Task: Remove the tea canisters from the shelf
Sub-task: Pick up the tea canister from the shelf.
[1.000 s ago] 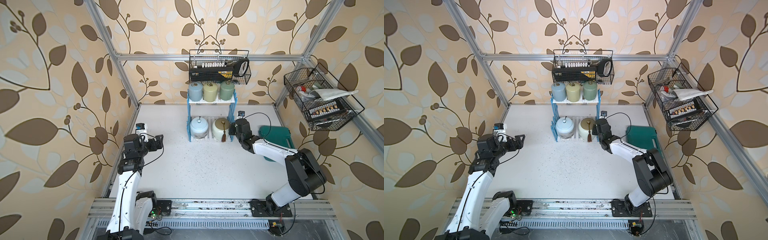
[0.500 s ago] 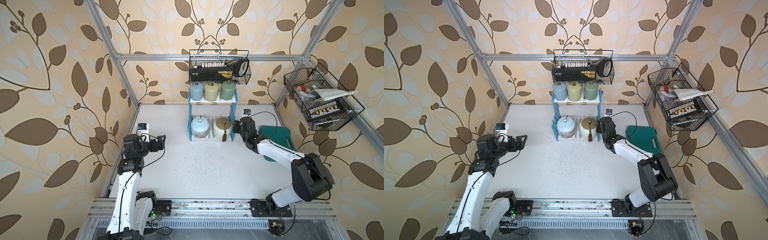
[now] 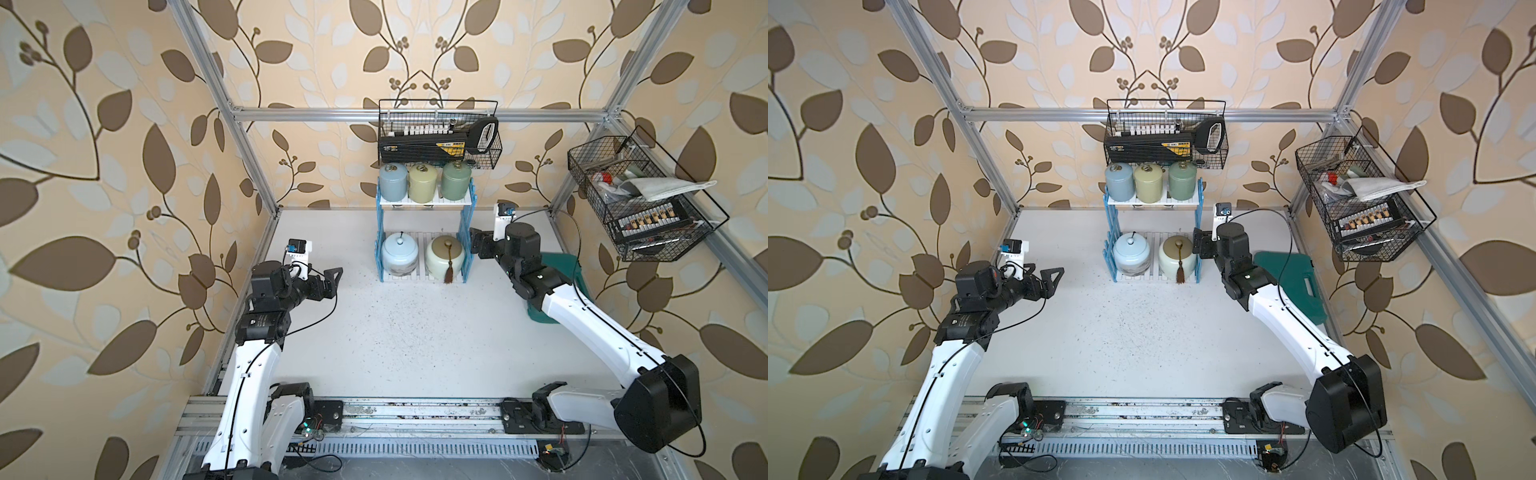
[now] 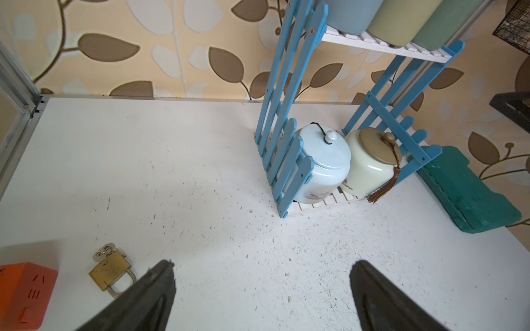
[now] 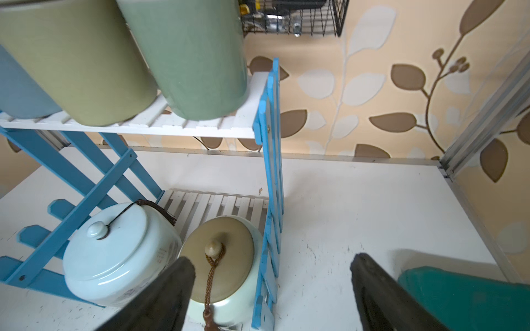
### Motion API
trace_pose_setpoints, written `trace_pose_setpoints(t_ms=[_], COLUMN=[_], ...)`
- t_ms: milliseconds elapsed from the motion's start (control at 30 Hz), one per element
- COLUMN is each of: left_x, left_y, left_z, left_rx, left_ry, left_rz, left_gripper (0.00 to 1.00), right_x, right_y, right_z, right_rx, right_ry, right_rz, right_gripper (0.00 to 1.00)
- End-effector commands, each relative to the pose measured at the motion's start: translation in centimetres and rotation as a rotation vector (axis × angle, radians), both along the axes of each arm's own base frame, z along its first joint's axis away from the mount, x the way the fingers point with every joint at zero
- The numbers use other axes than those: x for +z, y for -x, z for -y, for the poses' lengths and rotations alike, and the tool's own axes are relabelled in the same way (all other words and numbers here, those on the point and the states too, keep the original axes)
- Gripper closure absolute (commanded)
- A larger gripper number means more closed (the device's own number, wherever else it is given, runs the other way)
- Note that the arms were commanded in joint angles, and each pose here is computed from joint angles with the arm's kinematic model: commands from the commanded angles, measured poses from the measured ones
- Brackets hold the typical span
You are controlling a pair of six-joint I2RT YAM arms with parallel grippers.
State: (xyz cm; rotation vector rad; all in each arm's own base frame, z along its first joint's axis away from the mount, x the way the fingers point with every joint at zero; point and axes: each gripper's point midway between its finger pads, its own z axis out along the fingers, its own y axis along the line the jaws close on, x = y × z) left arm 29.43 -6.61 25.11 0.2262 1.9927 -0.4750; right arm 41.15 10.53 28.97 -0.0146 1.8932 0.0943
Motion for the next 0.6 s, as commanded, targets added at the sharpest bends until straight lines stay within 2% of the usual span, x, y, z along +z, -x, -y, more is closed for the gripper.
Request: trace_pose_setpoints(t_ms=[0,100,267,467,567], left_x=[2.8,3.9,5.1,6.8,7.1], left_y=[0.5,1.1,1.6,1.6,2.1], left_z=[1.0,1.8,2.1,1.3,1.7], left_rx=[-0.068,-0.099,-0.101,-0.087,-0.125], left_ry=[-0.044,-0.058,-0.028,-0.080,-0.092], left_rz=[0.113,0.194,0.292,0.477,0.574], left_gripper=[0.01,0.01,0.01,0.01,0.02], right_x=[2.7,4.6,7.5,9.4,9.8], right_y=[0.8,1.1,0.9,-0.6,-1.9], right_z=[-0.9,-1.3,-2.1,-3.0,-3.7], right_rx=[0.088,0.118,0.166,0.192,0.211], right_ry=[0.038,0.034,0.032,0.043,0.053], right_rz=[0.006,0.033,0.078,0.093,0.090], right_gripper=[0.08,0.01,0.01,0.01,0.01])
